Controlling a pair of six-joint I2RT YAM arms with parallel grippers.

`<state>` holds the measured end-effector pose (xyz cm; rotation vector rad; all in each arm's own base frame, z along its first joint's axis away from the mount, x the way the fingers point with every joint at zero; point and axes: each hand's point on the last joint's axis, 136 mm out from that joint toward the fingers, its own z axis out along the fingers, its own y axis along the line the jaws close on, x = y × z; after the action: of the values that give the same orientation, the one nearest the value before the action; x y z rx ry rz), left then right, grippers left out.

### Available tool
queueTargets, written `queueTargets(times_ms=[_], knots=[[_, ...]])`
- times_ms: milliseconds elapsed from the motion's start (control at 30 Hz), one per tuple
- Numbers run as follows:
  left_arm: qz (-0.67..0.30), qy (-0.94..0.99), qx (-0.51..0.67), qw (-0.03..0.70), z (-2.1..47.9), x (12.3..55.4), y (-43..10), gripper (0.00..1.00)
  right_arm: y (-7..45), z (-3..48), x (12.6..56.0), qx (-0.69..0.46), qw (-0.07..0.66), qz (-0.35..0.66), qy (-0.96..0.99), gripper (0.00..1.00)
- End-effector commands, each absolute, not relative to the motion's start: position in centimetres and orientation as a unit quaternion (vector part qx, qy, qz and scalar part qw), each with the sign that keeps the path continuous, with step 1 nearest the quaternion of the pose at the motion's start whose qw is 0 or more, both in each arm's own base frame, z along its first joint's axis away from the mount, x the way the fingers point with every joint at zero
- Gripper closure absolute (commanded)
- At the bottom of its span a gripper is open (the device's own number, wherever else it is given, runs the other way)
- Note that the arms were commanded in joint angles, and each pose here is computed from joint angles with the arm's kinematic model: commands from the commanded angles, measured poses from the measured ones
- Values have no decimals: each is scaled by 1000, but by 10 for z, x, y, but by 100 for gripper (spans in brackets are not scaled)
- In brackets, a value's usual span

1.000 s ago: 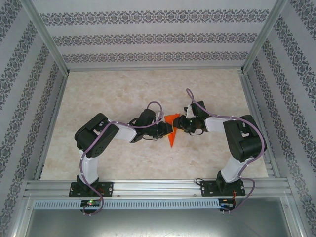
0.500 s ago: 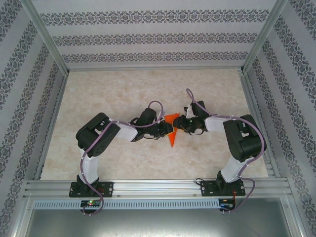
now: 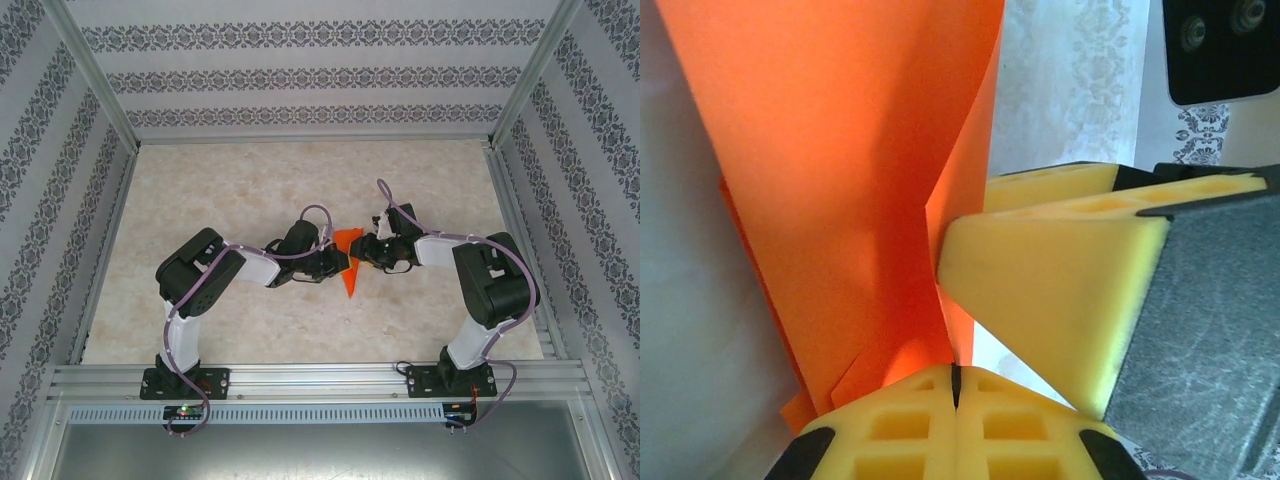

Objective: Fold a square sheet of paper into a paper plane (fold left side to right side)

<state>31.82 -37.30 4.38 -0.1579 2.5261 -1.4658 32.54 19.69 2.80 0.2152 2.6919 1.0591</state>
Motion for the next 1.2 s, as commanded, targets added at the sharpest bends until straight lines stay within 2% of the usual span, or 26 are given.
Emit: queueTargets(times_ms=[0,233,367,1167], knots=[[-487,863,-40,128,47,316,-371,100,191,44,328,69,134,359,921,56],[-488,862,-41,132,48,316,-370,100,175,63,344,86,164,358,915,40],[-488,862,-42,133,49,315,-368,100,181,64,356,88,163,372,909,35],[-468,870,-53,145,47,311,-354,100,220,48,368,69,133,392,908,34]])
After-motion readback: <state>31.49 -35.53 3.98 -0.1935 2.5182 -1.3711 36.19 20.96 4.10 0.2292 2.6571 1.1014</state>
